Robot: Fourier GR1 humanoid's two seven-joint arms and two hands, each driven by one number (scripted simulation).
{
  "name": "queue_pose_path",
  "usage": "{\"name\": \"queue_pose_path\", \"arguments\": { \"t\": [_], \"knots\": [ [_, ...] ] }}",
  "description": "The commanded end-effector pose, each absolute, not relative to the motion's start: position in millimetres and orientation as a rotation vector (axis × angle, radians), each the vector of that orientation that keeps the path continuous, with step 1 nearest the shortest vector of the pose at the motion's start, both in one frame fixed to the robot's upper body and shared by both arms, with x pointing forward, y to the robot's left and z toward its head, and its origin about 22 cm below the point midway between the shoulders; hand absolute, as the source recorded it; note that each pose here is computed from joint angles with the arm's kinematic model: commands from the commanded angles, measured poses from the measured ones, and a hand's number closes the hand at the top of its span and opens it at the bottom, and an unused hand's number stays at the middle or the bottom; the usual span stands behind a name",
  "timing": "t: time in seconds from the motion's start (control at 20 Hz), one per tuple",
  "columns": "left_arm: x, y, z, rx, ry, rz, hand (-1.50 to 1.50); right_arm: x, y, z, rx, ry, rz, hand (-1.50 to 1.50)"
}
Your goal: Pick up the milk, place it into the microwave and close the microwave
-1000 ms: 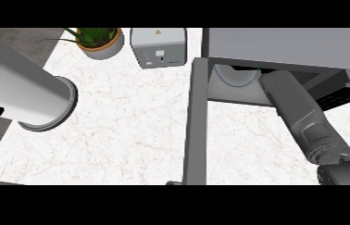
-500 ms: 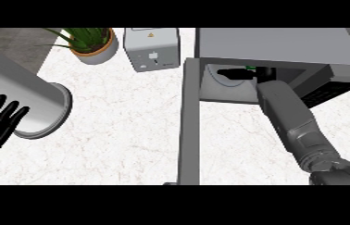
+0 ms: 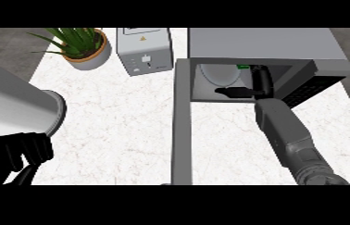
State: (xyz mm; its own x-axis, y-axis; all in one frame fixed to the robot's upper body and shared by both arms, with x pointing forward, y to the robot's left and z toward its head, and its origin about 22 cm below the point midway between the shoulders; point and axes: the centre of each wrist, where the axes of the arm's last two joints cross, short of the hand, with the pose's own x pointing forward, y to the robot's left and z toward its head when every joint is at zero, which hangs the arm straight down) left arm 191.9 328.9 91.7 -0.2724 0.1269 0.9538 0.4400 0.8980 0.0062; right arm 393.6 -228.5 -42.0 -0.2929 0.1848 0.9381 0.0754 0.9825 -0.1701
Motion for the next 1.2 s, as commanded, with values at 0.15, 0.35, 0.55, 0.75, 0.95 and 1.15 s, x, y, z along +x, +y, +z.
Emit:
{"name": "queue_pose_path", "arguments": {
  "t": [0.15, 0.35, 0.55, 0.75, 0.95, 1.15],
  "knots": [
    [186, 295, 86, -0.48, -1.794, -0.339, 1.5, 352, -210, -91, -0.068, -1.844, 0.035, -1.5],
    [211, 280, 91, -0.493, -1.774, -0.363, 1.5, 327, -233, -108, -0.075, -1.844, 0.062, -1.5],
    [203, 268, 89, -0.51, -1.761, -0.456, 1.5, 303, -236, -119, -0.057, -1.83, 0.07, -1.5],
    [207, 243, 94, -0.524, -1.76, -0.502, 1.5, 256, -250, -140, -0.088, -1.803, 0.043, -1.5],
    [230, 226, 99, -0.524, -1.748, -0.551, 1.5, 239, -271, -119, -0.106, -1.825, 0.029, -1.5],
    [248, 176, 83, -0.541, -1.745, -0.689, 1.5, 211, -284, -113, -0.084, -1.842, 0.05, -1.5]
  ]
}}
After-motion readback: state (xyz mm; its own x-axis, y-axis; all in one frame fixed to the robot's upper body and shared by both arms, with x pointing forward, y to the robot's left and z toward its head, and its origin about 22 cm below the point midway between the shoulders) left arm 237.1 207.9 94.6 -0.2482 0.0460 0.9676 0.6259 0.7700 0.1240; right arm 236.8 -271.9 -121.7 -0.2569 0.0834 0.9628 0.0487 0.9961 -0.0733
